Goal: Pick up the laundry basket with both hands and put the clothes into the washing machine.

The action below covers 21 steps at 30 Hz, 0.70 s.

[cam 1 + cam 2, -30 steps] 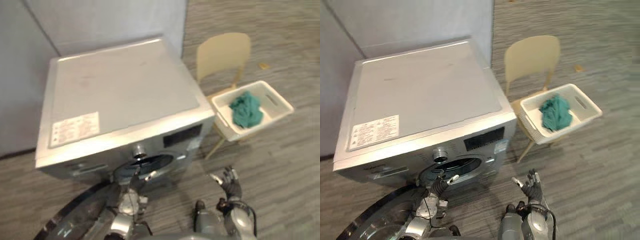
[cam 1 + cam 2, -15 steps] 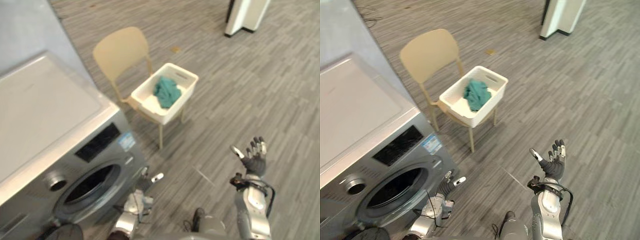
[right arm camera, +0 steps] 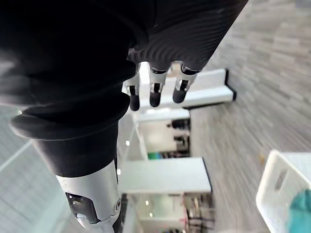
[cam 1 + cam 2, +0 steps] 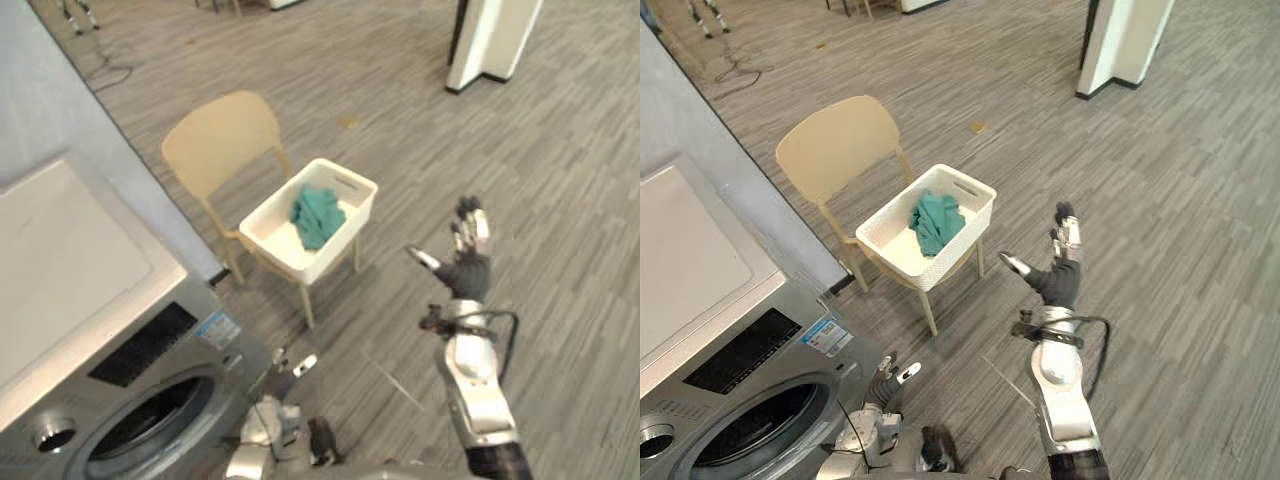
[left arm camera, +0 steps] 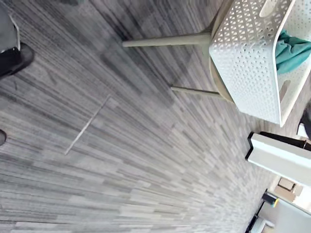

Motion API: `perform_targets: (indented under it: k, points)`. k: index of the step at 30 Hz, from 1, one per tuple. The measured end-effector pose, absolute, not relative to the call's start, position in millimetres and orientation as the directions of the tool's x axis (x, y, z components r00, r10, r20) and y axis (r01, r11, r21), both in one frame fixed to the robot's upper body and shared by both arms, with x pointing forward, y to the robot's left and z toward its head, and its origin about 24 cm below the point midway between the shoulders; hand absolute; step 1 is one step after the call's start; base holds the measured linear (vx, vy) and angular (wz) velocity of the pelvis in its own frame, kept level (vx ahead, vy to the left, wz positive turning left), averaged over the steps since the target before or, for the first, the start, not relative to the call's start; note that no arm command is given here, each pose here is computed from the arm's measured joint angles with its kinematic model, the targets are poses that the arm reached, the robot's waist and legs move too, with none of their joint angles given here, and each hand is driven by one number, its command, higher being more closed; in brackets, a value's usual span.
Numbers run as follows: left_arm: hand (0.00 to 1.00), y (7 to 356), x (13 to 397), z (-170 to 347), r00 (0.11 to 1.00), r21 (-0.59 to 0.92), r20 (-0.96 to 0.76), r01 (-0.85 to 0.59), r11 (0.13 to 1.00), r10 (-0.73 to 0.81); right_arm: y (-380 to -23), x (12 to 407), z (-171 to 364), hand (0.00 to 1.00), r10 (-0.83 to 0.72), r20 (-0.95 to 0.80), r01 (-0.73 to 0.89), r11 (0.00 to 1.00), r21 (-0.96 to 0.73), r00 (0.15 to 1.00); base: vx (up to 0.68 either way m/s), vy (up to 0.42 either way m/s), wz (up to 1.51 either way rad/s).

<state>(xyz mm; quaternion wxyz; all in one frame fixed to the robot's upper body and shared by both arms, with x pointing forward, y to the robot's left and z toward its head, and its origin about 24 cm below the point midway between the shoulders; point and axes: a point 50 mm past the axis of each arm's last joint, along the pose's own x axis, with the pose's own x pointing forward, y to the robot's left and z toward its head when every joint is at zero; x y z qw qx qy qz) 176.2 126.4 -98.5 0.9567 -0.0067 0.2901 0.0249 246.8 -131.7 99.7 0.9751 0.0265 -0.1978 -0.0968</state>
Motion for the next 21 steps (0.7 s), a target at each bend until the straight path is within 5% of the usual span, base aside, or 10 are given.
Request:
perform_targets:
  k: [11, 21]
  points:
    - [0.00, 131, 176, -96, 0.832, 0.077, -0.555, 0.049, 0.996, 0.002, -110, 230, 56, 0.00, -0.102, 0.180, 0.090, 0.994, 0.069, 0.978, 0.33, 0.108, 0.54]
    - [0.00, 120, 184, -101, 0.822, 0.174, -0.567, 0.180, 0.968, -0.051, -129, 214, 56, 0.00, -0.150, 0.192, 0.153, 0.988, -0.004, 0.970, 0.26, -0.194, 0.90]
